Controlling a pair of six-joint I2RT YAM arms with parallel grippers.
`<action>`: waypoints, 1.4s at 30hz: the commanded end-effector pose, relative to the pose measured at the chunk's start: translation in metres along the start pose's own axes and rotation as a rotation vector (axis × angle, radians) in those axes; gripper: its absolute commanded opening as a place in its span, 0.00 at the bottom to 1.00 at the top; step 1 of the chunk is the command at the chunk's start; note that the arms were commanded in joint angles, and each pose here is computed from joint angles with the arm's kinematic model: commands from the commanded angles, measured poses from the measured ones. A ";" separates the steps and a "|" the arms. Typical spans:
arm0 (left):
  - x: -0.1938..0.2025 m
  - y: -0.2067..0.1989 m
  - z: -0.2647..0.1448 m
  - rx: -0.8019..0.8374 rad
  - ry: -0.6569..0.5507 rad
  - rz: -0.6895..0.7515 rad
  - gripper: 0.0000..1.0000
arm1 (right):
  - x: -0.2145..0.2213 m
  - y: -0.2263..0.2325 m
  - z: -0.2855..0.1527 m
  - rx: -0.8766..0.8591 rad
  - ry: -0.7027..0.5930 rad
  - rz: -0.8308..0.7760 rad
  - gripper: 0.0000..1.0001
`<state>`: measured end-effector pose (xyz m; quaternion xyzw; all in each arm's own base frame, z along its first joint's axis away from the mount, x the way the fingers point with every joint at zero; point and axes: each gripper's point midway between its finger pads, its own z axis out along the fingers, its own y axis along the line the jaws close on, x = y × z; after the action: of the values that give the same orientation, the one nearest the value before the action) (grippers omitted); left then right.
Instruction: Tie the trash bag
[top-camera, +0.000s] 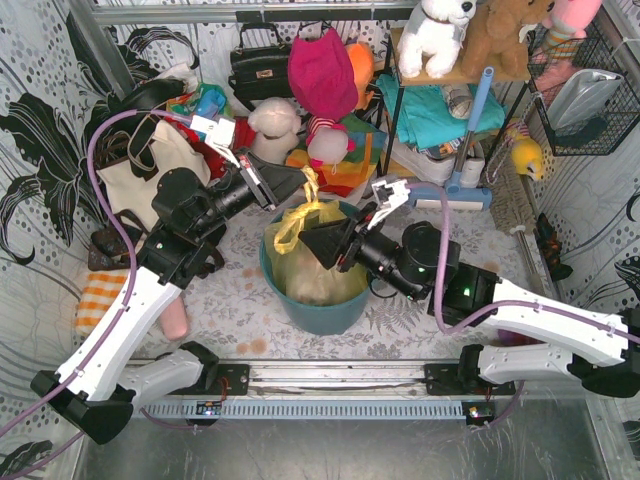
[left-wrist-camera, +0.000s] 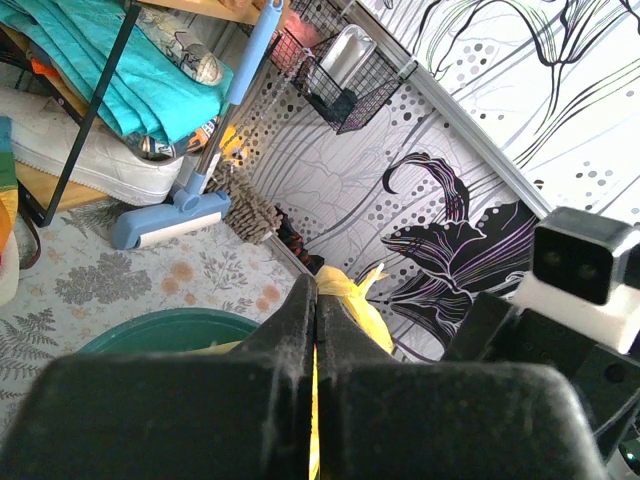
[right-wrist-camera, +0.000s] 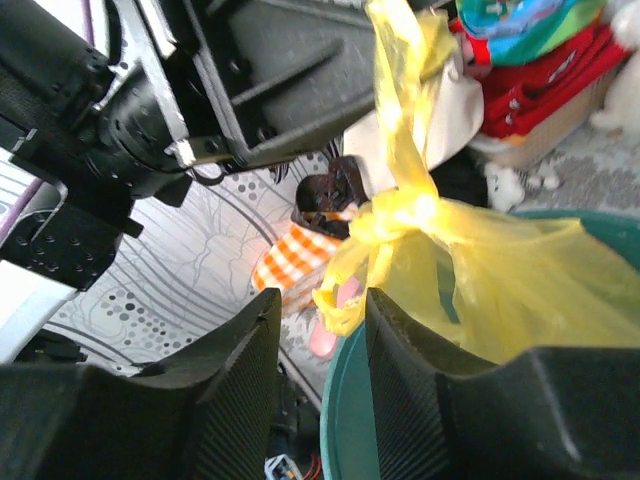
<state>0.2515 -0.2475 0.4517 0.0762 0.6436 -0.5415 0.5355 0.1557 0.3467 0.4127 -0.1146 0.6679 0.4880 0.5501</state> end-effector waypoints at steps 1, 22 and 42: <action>-0.007 -0.003 0.000 0.011 -0.037 0.029 0.00 | 0.027 -0.003 0.005 0.021 0.056 0.108 0.41; -0.007 -0.009 -0.004 0.033 -0.033 0.035 0.00 | 0.054 -0.027 0.033 0.121 -0.071 0.494 0.50; -0.004 -0.013 -0.008 0.055 -0.026 0.036 0.00 | 0.058 -0.037 0.047 0.217 -0.097 0.575 0.41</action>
<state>0.2461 -0.2462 0.4502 0.0804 0.6420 -0.5442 0.5341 0.1854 0.3834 0.3337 0.1402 0.7061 0.5449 0.4299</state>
